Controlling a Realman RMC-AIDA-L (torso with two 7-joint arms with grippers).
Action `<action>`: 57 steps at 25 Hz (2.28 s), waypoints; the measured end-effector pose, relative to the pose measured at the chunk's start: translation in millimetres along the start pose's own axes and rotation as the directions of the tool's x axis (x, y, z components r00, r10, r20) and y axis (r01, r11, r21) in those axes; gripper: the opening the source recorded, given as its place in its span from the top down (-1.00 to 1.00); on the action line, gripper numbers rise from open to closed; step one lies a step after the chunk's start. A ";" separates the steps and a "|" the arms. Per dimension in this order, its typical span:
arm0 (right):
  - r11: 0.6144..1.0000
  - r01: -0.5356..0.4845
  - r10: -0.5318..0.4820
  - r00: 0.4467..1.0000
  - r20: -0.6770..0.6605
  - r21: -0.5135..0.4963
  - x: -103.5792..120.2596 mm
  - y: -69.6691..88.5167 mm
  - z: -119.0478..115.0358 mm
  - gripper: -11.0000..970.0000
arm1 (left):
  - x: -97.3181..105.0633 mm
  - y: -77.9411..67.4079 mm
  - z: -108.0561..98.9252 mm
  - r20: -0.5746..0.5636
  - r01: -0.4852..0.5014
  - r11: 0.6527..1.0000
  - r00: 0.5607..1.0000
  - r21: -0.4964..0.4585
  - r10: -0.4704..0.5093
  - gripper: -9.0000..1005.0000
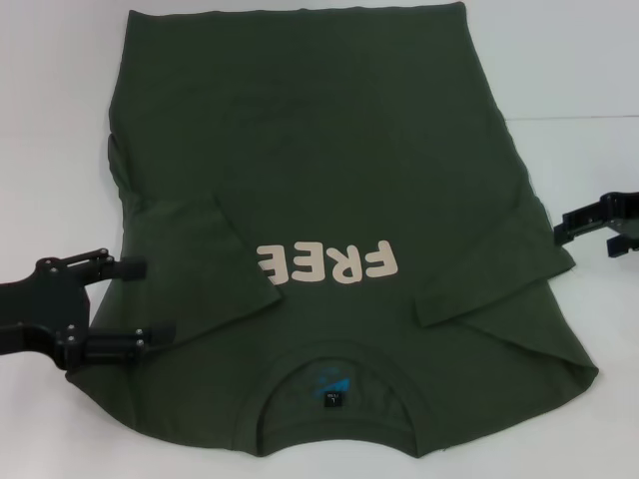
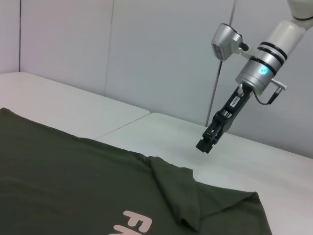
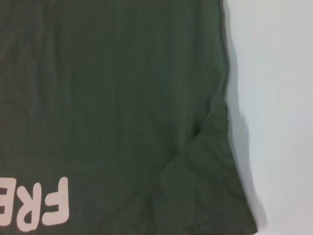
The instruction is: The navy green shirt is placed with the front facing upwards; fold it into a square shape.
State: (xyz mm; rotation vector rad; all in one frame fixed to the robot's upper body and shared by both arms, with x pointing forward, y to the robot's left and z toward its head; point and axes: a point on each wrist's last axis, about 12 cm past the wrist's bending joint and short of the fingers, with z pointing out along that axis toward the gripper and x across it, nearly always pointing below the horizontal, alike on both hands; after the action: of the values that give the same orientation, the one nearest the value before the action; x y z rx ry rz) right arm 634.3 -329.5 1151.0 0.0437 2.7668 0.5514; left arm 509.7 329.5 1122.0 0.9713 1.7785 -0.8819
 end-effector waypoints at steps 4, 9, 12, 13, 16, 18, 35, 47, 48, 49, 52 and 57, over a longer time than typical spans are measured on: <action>1.000 0.002 -0.002 1.000 -0.005 0.003 3.1 -0.9 6.6 -0.82 | 0.1 0.0 0.7 -0.001 0.000 1.000 1.000 0.000 0.000 -0.87; 1.000 0.003 -0.003 1.000 -0.006 0.008 6.0 -3.2 12.7 -0.82 | 0.0 0.2 0.3 -0.001 -0.001 1.000 1.000 -0.001 0.001 -0.87; 1.000 0.009 -0.009 1.000 0.000 0.010 6.1 -2.9 14.6 -0.82 | 0.0 0.3 0.3 -0.002 -0.002 1.000 1.000 -0.001 0.002 -0.87; 1.000 0.011 -0.011 1.000 0.001 0.009 6.2 -2.5 15.4 -0.82 | 0.0 0.4 0.3 -0.002 -0.002 1.000 1.000 -0.002 0.002 -0.87; 1.000 0.015 -0.015 1.000 0.005 0.009 6.5 -1.4 17.3 -0.82 | 0.0 0.4 0.2 -0.003 -0.002 1.000 1.000 -0.002 0.002 -0.87; 1.000 0.015 -0.015 1.000 0.008 0.010 6.7 -1.4 18.4 -0.82 | 0.0 0.5 0.1 -0.002 -0.002 1.000 1.000 -0.002 0.002 -0.87; 0.999 0.037 -0.037 0.999 0.020 0.008 8.5 2.8 27.0 -0.82 | 0.0 0.9 -0.5 -0.004 -0.004 1.000 1.000 -0.005 0.004 -0.87; 0.999 0.039 -0.039 0.999 0.022 -0.002 9.3 9.3 35.5 -0.81 | 0.0 2.0 -0.3 -0.005 -0.005 1.000 1.000 -0.013 0.005 -0.87; 0.999 0.040 -0.040 0.999 0.024 -0.004 9.0 10.4 36.1 -0.81 | 0.0 2.0 -0.4 -0.005 -0.005 1.000 1.000 -0.013 0.004 -0.87; 0.999 0.041 -0.041 0.999 0.027 -0.007 8.6 11.8 36.7 -0.81 | 0.0 2.0 -0.4 -0.006 -0.004 1.000 1.000 -0.013 0.004 -0.87; 0.999 0.044 -0.044 0.999 0.031 -0.013 7.1 15.3 37.6 -0.81 | 0.0 1.9 -0.4 -0.006 -0.004 1.000 1.000 -0.013 0.004 -0.87; 0.999 0.049 -0.048 0.998 0.041 -0.023 5.0 21.4 39.9 -0.80 | 0.2 1.9 0.1 -0.005 -0.004 1.000 1.000 -0.015 0.004 -0.87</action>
State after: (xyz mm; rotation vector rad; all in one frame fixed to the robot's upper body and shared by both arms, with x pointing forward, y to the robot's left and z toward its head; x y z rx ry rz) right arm 641.5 -294.6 1122.7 -0.0180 2.7141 0.5649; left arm 511.4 330.3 1121.5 0.9681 1.7845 -0.8637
